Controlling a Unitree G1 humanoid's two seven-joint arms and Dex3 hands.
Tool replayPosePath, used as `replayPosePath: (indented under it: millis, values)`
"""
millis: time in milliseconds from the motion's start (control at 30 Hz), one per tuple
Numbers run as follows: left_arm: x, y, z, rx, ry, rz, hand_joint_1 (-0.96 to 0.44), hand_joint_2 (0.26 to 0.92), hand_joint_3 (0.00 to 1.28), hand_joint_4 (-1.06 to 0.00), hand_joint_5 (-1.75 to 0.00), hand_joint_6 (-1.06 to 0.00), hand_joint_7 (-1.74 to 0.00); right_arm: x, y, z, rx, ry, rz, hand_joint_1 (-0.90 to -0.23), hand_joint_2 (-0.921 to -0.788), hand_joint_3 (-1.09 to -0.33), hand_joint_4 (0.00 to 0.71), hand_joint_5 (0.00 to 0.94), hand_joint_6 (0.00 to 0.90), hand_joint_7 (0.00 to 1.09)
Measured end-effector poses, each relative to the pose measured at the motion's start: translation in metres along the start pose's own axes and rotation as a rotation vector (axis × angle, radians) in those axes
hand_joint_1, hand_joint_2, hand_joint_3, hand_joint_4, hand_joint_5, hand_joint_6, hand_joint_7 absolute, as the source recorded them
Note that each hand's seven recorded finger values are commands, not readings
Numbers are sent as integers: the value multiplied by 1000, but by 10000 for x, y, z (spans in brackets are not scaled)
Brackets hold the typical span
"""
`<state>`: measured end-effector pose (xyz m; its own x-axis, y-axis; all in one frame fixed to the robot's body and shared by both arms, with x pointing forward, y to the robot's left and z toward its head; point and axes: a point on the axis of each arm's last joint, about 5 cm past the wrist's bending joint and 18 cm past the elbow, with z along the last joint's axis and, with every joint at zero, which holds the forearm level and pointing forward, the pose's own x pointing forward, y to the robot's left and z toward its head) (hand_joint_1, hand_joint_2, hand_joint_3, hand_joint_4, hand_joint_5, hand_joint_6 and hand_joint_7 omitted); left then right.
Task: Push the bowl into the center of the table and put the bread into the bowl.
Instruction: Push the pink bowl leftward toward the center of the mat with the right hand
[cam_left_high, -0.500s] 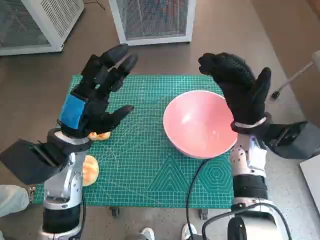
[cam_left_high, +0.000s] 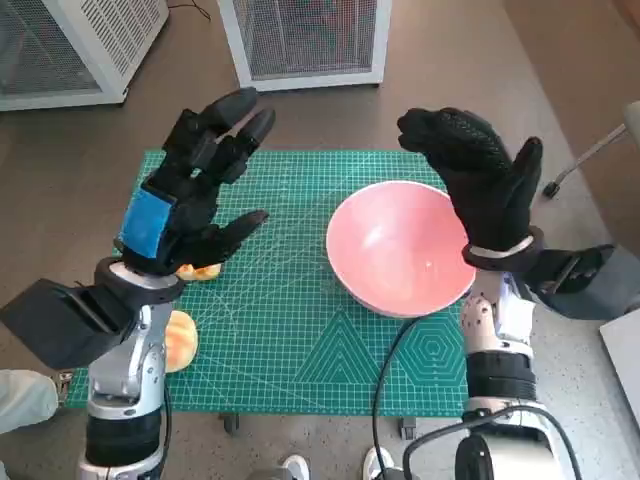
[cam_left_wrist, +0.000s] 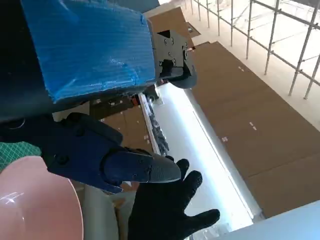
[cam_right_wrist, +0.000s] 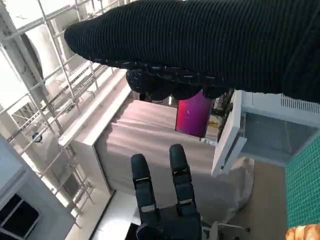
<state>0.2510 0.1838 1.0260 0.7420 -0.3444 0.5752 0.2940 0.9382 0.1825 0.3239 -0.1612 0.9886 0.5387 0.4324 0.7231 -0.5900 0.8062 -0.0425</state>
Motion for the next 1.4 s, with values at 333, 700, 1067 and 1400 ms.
replayPosePath:
  millis: [333,700,1067,1400]
  values:
    - [-4,8,-3,-26,-8,-14,-461,921,217,-319,-5,-48,-613,-9,-2,-2,1,1,-4,-457,-921,-364,415,2,635,5]
    - [-11,7,-3,2,2,1,-466,921,217,-318,-4,-48,-615,-68,-79,18,-6,10,-39,-436,-921,-388,406,0,620,0]
    - [-51,17,-12,38,14,14,-491,921,221,-314,-2,-53,-611,-347,-343,26,-57,80,-262,-413,-921,-422,390,0,572,0]
    - [-82,25,-21,42,12,19,-492,921,221,-312,0,-55,-608,-645,-466,-28,-85,219,-509,-395,-921,-441,420,15,585,10]
